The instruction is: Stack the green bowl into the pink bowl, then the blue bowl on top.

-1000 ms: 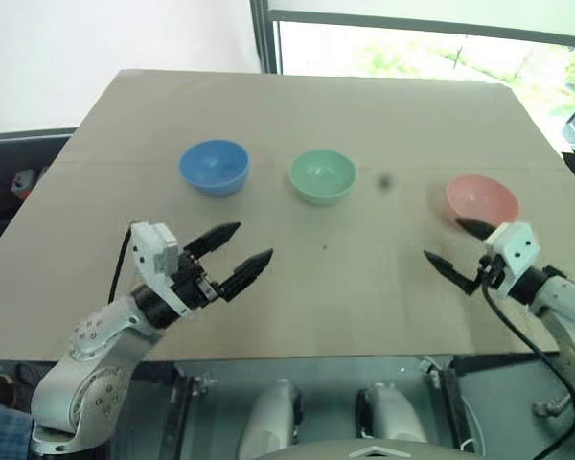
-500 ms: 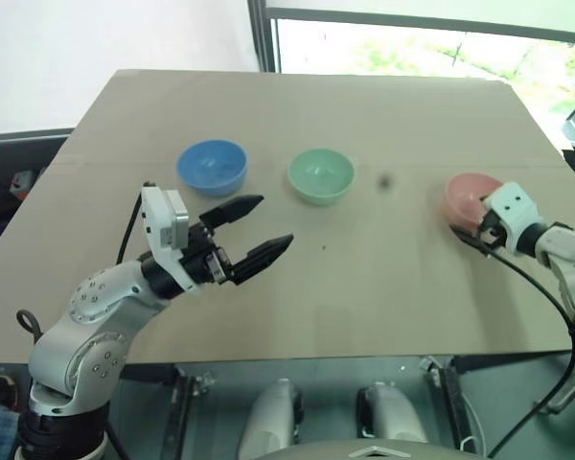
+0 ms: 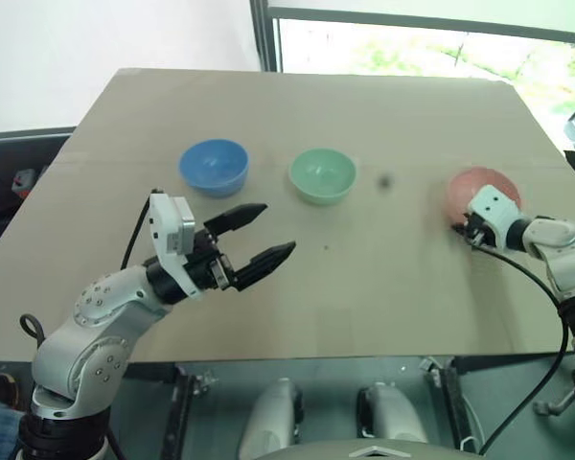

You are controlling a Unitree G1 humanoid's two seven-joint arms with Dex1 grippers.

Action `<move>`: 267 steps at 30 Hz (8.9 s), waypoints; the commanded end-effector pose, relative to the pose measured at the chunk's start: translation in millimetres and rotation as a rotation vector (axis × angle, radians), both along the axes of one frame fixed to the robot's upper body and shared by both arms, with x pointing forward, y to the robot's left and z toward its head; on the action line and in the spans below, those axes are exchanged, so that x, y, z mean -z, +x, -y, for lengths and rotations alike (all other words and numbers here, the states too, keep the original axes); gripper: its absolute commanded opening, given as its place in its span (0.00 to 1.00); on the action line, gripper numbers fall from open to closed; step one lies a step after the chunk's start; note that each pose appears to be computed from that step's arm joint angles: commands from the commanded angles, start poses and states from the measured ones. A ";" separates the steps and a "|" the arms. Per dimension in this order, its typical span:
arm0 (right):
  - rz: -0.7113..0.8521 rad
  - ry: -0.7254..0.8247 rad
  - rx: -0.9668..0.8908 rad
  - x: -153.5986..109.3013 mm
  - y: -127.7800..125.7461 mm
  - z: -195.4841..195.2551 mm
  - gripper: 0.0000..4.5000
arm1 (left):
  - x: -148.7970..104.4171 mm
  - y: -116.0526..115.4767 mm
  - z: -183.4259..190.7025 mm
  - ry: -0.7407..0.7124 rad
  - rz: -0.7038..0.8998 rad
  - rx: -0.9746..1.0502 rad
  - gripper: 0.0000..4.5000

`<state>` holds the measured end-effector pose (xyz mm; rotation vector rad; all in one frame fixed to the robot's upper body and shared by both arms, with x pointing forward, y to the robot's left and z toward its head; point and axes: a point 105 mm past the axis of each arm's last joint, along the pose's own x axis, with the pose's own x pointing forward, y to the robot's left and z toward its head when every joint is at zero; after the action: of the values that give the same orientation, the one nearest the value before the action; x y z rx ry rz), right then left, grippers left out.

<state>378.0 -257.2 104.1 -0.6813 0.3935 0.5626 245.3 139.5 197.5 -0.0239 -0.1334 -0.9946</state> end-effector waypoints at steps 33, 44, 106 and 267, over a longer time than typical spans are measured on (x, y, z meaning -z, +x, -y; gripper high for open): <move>0.002 0.010 -0.809 -26.9 -110.1 -251.0 0.10 | 12.5 -0.3 -47.8 0.126 0.017 -0.165 1.00; -0.019 0.000 -0.795 -26.3 -104.2 -246.5 0.94 | 13.2 -2.2 -43.2 0.115 0.015 -0.159 1.00; 0.128 0.165 -0.513 -64.6 49.6 -285.1 0.37 | -17.1 1.2 -103.8 0.089 0.155 -0.601 1.00; 0.246 0.527 -0.530 -123.1 -141.8 -67.5 0.83 | -24.5 49.0 36.5 0.354 0.243 0.295 0.99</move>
<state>237.3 -179.1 224.9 -0.2927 -0.1704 1.0692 294.7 87.4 203.1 0.4938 -0.0950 -1.3987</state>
